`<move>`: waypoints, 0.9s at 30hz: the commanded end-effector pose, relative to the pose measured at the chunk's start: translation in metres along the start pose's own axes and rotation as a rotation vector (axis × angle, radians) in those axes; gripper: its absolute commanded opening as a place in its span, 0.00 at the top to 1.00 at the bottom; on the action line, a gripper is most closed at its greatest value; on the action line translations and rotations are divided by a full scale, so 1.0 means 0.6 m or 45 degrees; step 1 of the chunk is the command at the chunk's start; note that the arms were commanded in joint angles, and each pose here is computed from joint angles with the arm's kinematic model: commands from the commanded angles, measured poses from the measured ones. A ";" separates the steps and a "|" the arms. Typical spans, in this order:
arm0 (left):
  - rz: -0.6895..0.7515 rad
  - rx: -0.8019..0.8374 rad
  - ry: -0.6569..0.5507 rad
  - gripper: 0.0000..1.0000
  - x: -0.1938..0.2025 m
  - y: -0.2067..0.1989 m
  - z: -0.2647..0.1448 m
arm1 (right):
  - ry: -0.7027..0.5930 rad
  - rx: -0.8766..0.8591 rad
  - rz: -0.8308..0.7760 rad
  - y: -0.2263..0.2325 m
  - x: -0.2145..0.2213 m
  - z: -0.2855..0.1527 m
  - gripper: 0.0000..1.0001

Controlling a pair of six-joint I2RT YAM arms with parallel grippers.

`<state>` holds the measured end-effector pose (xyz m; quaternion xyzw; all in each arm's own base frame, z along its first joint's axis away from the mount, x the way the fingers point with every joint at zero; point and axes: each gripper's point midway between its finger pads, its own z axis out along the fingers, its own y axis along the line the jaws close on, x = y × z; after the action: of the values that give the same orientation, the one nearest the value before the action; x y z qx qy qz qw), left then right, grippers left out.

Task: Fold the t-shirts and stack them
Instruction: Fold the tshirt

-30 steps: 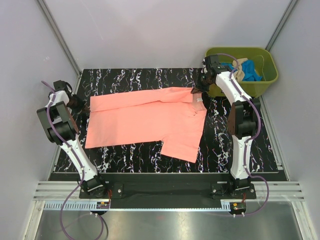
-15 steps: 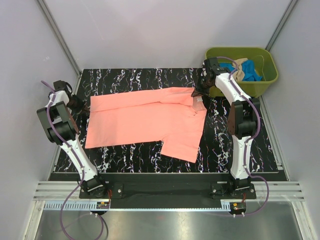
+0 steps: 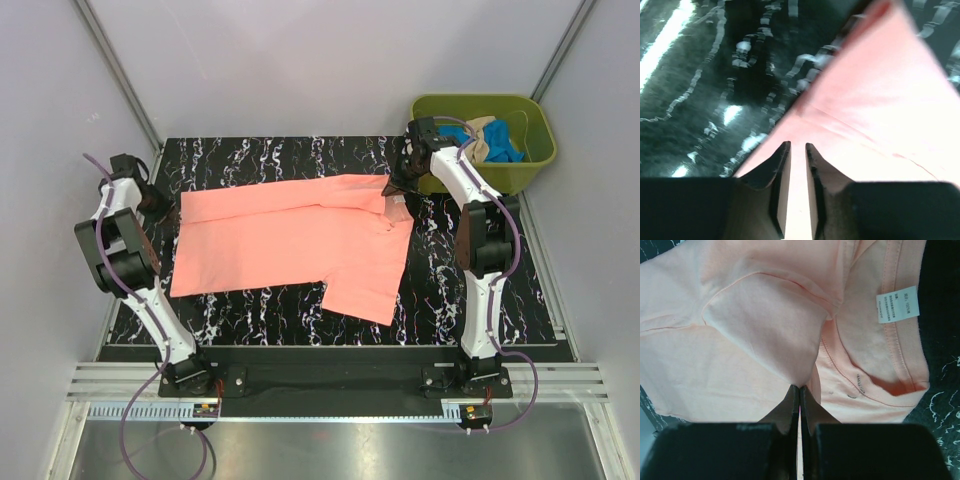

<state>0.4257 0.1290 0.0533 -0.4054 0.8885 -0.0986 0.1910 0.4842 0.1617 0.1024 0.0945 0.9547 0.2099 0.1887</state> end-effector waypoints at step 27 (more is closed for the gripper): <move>0.123 -0.058 0.073 0.83 0.009 -0.037 0.073 | -0.022 -0.008 0.305 0.048 0.019 -0.087 1.00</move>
<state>0.4580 0.1018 0.0220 -0.3716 0.9078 -0.1027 0.1651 0.4641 0.1759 0.1314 0.2089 0.9357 0.2390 0.1541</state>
